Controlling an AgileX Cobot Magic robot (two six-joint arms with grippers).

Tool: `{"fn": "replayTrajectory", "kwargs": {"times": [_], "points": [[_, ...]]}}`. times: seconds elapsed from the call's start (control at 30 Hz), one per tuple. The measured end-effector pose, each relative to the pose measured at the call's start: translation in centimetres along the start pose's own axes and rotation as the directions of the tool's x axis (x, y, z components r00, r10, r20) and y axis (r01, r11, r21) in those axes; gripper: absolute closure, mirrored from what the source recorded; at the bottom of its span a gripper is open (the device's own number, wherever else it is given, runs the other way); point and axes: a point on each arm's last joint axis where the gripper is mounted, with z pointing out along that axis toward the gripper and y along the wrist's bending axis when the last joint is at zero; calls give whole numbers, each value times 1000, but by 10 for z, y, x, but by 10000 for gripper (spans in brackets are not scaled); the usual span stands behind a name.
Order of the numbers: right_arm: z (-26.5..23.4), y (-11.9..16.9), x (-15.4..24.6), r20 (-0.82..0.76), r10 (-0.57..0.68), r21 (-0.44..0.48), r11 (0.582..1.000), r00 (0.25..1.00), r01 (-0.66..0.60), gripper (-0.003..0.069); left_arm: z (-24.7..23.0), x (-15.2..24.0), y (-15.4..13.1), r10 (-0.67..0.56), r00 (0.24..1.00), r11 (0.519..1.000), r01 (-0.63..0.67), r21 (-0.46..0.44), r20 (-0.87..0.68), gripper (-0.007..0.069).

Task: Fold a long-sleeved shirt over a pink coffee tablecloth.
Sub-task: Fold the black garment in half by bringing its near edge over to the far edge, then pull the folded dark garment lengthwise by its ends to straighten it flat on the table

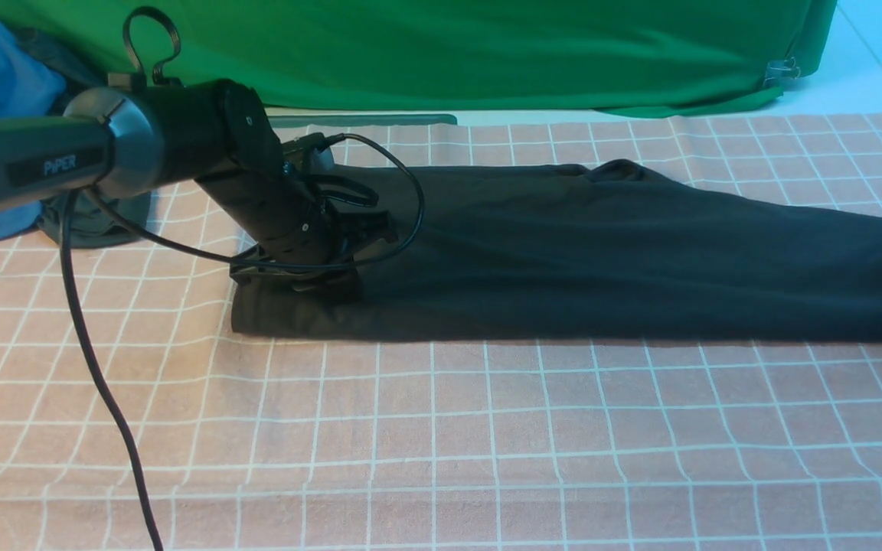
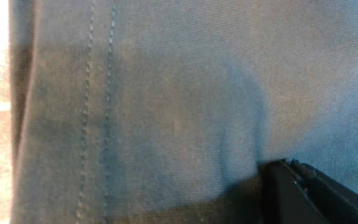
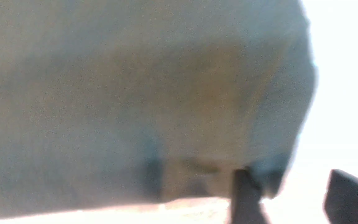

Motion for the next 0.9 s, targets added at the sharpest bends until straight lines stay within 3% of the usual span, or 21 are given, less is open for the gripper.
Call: {"fn": "replayTrajectory", "kwargs": {"times": [0.1, 0.2, 0.33, 0.5, 0.67, 0.9], "points": [[-19, -4, -14, 56, 67, 12, 998, 996, -67, 62, -17, -1, -3, 11, 1000, 1000, -11, 2, 23, 612], [-38, -6, -25, 112, 87, -2, 996, 990, -88, 12, -41, -2, -9, 25, 997, 1000, -26, 16, 72, 612], [-42, -5, -34, 136, 106, -32, 994, 985, -102, 1, -71, -1, -15, 37, 993, 999, -41, 33, 113, 612], [-3, -2, -35, 31, 109, -55, 993, 993, -108, 1, -94, 6, -19, 50, 993, 998, -54, 40, 104, 612], [36, 3, -34, -56, 117, -85, 989, 992, -122, 1, -104, 10, -20, 58, 994, 997, -62, 38, 94, 612], [54, 8, -35, -88, 123, -143, 981, 988, -135, 26, -105, 10, -20, 45, 995, 998, -48, 36, 94, 612]]}}
